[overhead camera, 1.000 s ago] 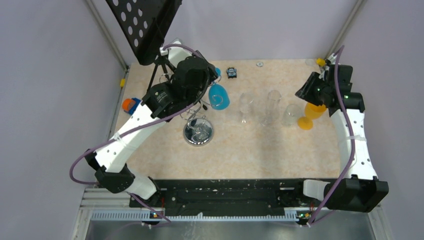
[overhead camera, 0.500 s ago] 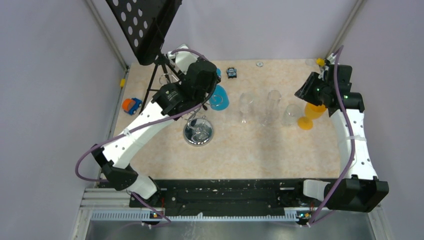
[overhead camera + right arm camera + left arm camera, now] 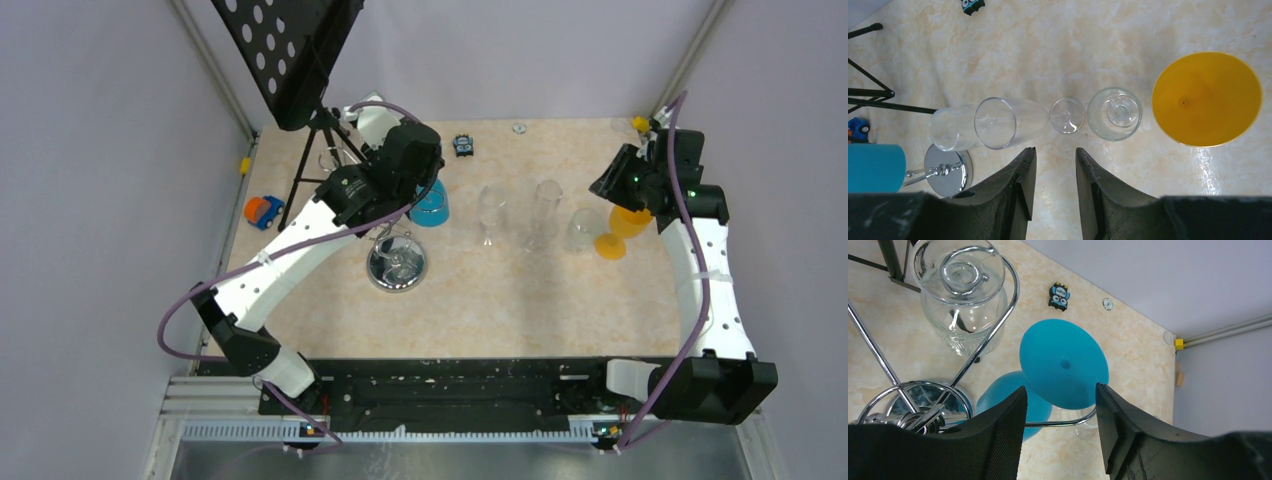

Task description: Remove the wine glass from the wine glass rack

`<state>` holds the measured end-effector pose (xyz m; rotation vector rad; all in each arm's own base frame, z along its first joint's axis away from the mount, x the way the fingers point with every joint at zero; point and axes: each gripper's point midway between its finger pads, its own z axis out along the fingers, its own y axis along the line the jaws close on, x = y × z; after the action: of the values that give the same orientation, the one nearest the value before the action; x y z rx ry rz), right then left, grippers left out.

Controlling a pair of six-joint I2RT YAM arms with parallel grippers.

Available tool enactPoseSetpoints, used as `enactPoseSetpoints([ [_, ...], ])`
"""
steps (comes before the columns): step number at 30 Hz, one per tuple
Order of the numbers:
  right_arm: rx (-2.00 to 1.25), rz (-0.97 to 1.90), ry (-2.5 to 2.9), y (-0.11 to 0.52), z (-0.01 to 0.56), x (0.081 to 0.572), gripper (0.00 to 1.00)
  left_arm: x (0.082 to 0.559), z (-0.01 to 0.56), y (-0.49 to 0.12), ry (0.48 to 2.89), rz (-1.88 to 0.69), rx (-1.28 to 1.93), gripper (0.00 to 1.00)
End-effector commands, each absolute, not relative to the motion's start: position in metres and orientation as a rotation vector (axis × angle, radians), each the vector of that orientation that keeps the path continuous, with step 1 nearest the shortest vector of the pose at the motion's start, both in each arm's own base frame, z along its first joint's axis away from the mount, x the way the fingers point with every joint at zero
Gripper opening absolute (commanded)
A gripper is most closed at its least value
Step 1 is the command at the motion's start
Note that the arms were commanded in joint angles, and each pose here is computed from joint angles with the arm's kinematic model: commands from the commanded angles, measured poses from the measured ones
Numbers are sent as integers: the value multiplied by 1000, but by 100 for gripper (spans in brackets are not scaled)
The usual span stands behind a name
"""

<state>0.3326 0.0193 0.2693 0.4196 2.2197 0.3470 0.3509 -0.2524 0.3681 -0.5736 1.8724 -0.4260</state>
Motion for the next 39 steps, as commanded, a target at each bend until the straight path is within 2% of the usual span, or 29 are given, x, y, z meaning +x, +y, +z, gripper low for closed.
enactPoseSetpoints([
  [1,400,356,2173,23,281,332,36,354,361,-247,1864,-428,-636,57],
  [20,394,361,2171,24,282,331,36,372,356,-238,1792,-500,-692,55],
  [26,391,359,2171,23,282,332,36,370,359,-239,1783,-575,-717,38],
  [35,387,369,2173,25,282,332,36,361,378,-235,1746,-658,-737,2],
  [39,387,367,2173,25,281,333,36,358,387,-238,1737,-707,-726,0],
])
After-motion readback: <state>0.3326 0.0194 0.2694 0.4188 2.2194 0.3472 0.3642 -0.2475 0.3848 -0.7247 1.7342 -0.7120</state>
